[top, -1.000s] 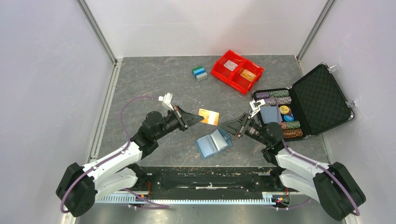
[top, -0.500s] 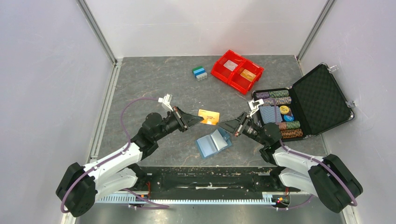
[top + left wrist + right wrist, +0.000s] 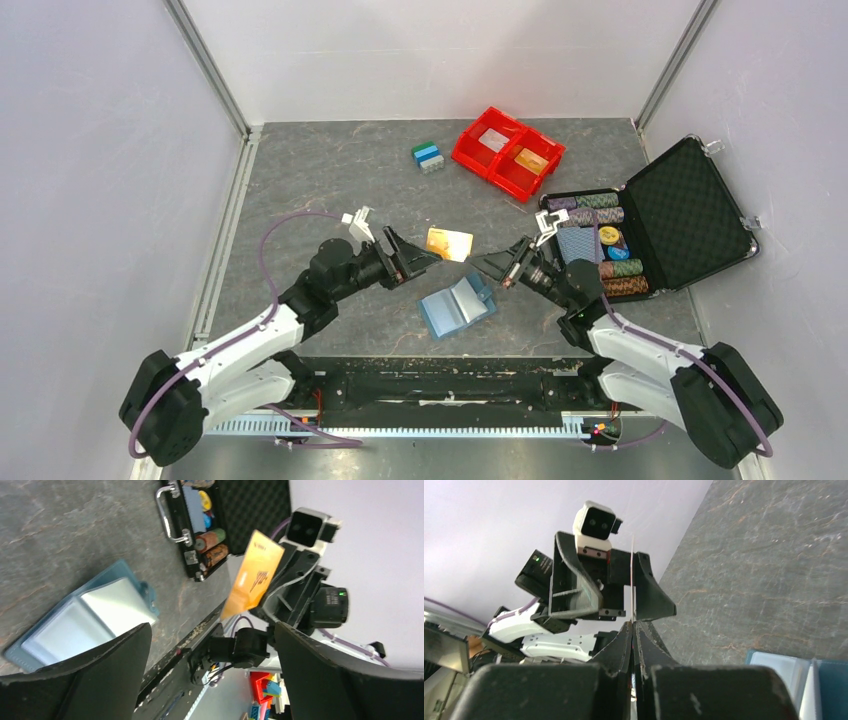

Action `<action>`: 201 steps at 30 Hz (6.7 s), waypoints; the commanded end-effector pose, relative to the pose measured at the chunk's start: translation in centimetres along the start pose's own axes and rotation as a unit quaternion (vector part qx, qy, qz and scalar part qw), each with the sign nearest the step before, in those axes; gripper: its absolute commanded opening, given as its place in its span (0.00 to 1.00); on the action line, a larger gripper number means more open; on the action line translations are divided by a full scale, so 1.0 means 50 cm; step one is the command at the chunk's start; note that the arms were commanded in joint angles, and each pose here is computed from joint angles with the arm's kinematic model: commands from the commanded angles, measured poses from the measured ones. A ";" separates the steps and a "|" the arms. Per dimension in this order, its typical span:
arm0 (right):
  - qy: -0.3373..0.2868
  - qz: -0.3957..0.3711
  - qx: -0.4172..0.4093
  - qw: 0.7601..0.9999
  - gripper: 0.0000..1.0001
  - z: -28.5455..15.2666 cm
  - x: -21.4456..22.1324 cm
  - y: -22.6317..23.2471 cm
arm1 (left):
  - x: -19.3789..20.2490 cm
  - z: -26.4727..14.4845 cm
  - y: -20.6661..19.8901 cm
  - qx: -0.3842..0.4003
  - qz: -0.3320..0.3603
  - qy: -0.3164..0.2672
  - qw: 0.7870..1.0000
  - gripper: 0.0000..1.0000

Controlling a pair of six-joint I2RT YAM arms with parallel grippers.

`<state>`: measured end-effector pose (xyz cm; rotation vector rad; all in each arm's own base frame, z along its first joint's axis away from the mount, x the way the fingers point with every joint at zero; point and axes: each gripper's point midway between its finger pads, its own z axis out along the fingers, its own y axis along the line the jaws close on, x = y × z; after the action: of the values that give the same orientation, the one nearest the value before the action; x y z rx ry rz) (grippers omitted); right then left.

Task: Take the credit cards out of the card holder
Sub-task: Place the credit card in the storage box, then remove the credit card from the card holder.

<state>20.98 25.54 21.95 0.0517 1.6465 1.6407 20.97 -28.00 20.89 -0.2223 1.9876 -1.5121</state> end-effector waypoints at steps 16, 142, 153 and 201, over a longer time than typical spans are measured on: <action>-0.123 -0.107 0.259 0.952 0.00 0.016 -0.324 -0.174 | -0.082 -0.126 0.051 -0.242 0.288 0.057 0.925 1.00; 0.155 -0.224 0.333 0.903 0.43 -0.023 0.034 -0.214 | -0.054 -0.167 0.132 -0.284 0.252 0.039 0.924 0.99; 0.211 -0.312 0.344 0.860 0.67 0.021 0.147 -0.188 | -0.128 -0.213 0.100 -0.317 0.316 -0.022 0.894 1.00; 0.290 -0.271 0.338 0.853 0.42 0.011 0.287 -0.263 | -0.091 -0.215 0.105 -0.289 0.260 -0.025 0.921 1.00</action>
<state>18.31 30.90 2.92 -0.6280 2.3555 0.4312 19.86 -14.01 19.42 0.0679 2.1793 -0.4654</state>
